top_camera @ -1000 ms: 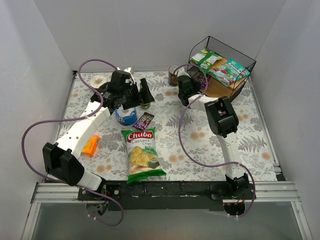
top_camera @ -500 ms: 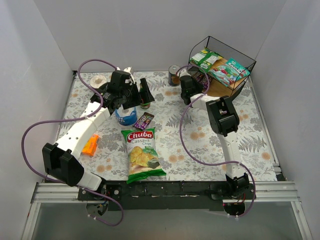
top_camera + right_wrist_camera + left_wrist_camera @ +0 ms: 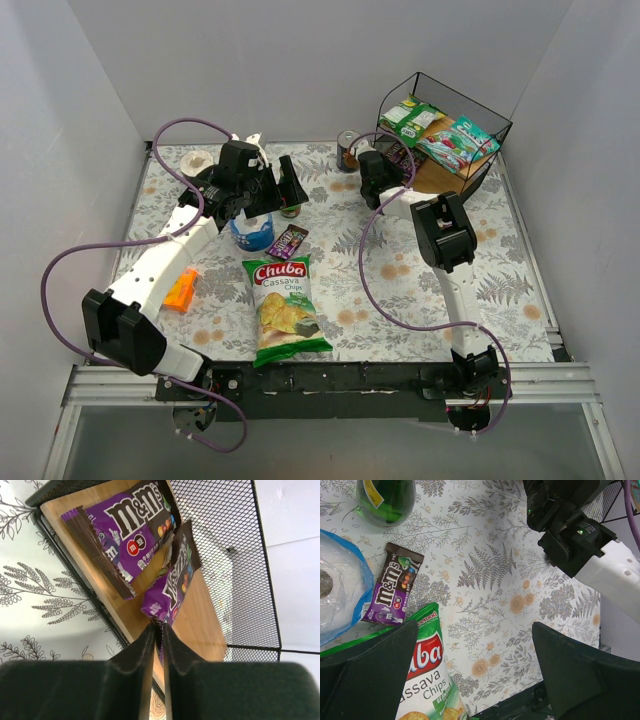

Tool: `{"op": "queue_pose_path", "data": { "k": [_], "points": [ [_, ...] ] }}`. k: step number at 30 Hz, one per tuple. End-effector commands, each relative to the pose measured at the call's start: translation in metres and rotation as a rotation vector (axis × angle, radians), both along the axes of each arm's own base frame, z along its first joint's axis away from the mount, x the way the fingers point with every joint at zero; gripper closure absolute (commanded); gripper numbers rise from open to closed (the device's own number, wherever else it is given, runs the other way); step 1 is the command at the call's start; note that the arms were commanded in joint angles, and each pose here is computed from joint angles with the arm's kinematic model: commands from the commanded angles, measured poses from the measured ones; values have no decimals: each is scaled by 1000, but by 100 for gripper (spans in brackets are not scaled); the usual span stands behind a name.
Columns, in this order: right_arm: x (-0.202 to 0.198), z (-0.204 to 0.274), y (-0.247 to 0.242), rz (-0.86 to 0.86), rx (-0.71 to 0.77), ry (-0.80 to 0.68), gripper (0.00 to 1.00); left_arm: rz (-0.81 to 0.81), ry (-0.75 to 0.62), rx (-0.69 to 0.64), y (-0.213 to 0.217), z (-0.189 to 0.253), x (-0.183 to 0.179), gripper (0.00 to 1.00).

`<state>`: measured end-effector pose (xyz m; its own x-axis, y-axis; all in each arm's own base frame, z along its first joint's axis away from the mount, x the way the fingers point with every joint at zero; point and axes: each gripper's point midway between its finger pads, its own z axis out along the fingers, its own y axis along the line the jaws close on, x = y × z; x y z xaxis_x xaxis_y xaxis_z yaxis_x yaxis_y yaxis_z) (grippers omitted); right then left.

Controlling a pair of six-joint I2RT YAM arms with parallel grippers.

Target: Place and organize the candy bags onto the shelf

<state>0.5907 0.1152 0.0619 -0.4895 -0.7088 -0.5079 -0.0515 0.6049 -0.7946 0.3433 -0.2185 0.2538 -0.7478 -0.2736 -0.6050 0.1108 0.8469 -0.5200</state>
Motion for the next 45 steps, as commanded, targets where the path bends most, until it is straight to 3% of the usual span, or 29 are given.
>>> {"op": "queue_pose_path", "data": {
  "k": [1,3,13,22,28,36,39,41,42,43,44,45],
  "points": [
    [12,20,3,-15,29,-63,76,-10,-50,-15,4,18,-8,2],
    [12,21,3,-17,30,-65,71,-8,-47,-13,5,16,-8,2],
    [8,42,3,-36,38,-102,70,-11,-46,-11,4,14,-8,2],
    [-14,59,29,12,112,-75,57,3,-53,-4,8,14,-8,2],
    [-22,65,48,46,125,-58,55,1,-71,-13,9,20,-12,2],
    [-42,116,55,86,255,-60,54,6,-81,-23,13,20,-19,2],
    [-63,129,62,167,307,15,52,5,-100,-32,14,25,-22,2],
    [-80,129,71,201,388,94,48,6,-116,-33,16,28,-23,2],
    [-87,145,75,217,441,97,40,3,-130,-34,16,31,-23,2],
    [-103,138,76,191,498,160,16,0,-129,-32,16,29,-24,2],
    [-113,140,83,210,550,196,8,-6,-145,-27,17,31,-25,2],
    [-122,153,83,209,593,195,7,-10,-155,-28,17,32,-24,2]
  ]
}}
